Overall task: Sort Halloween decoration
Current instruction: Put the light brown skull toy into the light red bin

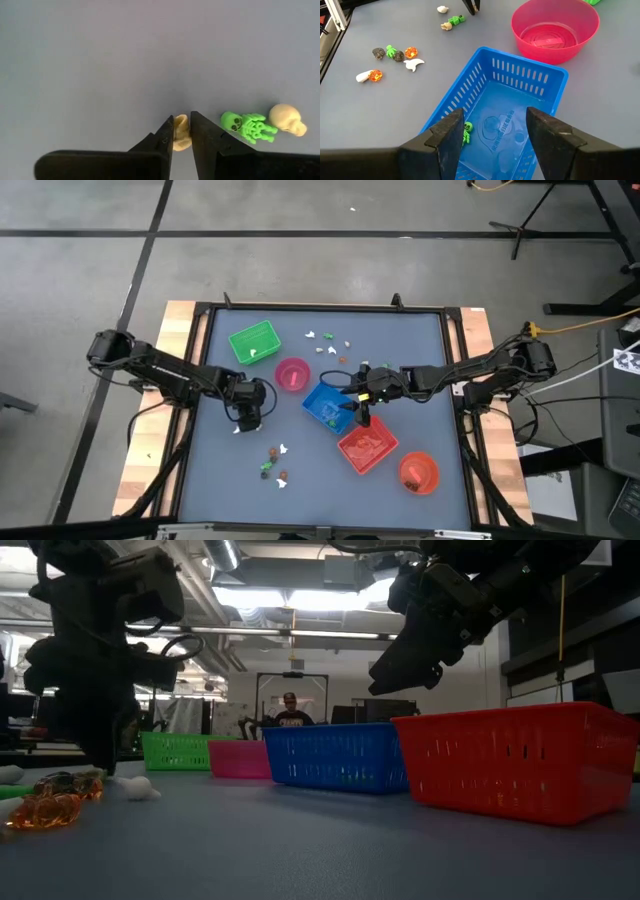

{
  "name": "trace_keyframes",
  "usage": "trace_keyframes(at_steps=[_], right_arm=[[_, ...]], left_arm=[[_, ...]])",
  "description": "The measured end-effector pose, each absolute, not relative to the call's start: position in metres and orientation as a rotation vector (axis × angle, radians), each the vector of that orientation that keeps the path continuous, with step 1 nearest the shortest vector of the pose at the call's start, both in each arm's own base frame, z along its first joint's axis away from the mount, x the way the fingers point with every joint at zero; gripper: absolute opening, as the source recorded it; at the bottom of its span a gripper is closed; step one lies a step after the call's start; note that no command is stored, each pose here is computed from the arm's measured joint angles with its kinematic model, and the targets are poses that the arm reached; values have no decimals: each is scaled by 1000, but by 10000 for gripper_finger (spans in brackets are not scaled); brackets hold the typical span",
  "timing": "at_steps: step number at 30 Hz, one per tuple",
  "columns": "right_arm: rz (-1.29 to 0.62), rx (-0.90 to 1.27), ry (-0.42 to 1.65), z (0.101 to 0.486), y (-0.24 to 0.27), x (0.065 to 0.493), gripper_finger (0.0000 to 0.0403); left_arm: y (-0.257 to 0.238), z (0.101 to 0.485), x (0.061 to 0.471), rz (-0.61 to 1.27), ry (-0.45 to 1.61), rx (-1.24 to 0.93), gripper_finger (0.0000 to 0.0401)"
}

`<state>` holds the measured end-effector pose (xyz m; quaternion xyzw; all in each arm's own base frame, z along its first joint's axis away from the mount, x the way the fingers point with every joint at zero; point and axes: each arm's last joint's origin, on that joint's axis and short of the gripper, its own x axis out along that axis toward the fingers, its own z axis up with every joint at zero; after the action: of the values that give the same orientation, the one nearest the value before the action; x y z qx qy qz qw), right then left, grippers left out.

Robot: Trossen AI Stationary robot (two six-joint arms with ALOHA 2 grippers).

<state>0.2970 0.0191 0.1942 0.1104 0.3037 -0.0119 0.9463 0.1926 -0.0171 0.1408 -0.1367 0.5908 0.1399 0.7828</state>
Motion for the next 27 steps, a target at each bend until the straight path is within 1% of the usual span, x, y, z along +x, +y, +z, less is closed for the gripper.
trace_keyframes(at_steps=[8, 17, 27], right_arm=[[-24, 225, 619, 194, 19, 297, 214], [-24, 225, 618, 194, 19, 297, 214], [-24, 225, 618, 194, 19, 297, 214]], left_arm=[[-18, 151, 201, 292, 1236, -303, 37], [-18, 152, 203, 291, 1214, -308, 37], [-6, 159, 219, 303, 1038, -372, 38]])
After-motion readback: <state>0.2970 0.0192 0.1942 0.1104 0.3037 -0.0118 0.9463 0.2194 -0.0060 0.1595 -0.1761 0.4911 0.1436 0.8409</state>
